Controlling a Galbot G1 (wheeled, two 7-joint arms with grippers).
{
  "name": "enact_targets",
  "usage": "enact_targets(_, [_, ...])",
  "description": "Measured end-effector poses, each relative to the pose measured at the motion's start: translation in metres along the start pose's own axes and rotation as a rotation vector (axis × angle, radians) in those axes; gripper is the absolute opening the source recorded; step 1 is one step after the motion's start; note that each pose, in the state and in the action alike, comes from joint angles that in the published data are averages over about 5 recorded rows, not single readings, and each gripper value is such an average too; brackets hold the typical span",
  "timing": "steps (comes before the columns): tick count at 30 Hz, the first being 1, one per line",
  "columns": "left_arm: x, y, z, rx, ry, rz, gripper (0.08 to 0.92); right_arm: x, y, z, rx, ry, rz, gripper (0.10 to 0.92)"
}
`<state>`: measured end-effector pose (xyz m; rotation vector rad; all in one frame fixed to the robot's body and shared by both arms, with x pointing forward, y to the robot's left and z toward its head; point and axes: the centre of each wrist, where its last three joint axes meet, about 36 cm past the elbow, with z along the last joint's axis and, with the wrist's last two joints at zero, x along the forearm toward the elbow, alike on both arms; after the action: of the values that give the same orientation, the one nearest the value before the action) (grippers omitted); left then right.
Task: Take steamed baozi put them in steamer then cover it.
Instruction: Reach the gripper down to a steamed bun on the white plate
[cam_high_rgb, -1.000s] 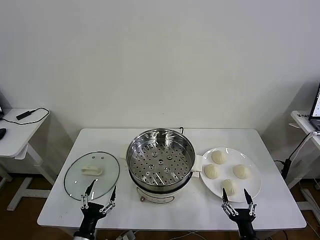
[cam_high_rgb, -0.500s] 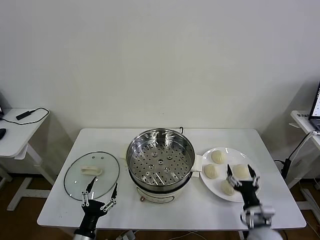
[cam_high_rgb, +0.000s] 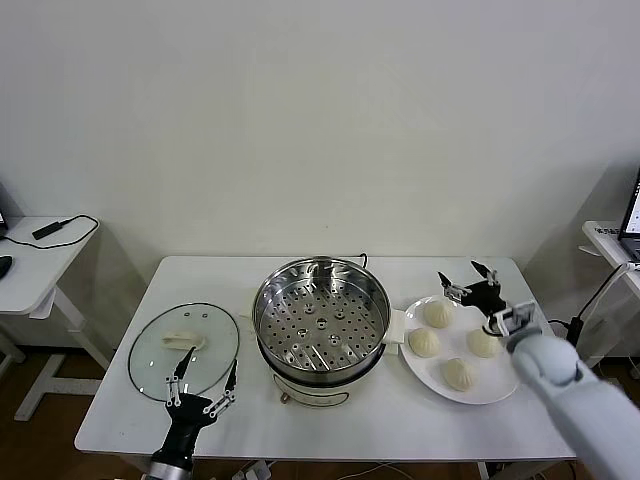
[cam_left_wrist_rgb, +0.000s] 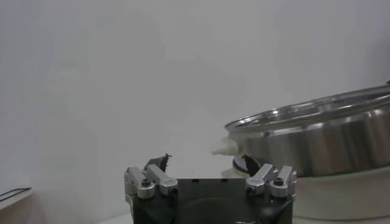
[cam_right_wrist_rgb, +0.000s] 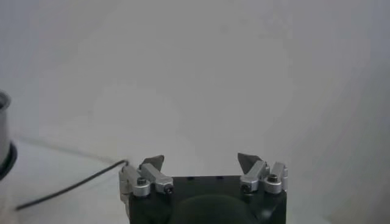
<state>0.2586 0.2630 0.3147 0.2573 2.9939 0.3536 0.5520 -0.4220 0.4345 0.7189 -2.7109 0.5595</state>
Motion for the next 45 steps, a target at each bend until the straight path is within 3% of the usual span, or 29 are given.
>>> enact_targets(9, [-0.001,0.001,-0.005,-0.006,-0.009,-0.012,0.823,-0.031,-0.063,-0.047,0.298,0.204,-0.393,0.823])
enact_targets(16, [0.001,0.0,-0.007,-0.004,-0.009,-0.02,0.823,-0.056,-0.088,-0.073,0.477,0.393,-0.575,0.823])
enact_targets(27, [0.0,0.002,-0.005,-0.009,-0.009,-0.027,0.823,-0.095,-0.089,-0.084,0.619,0.586,-0.679,0.823])
enact_targets(45, [0.0,0.003,-0.002,-0.012,-0.003,-0.034,0.823,-0.14,-0.063,-0.073,0.715,0.684,-0.743,0.807])
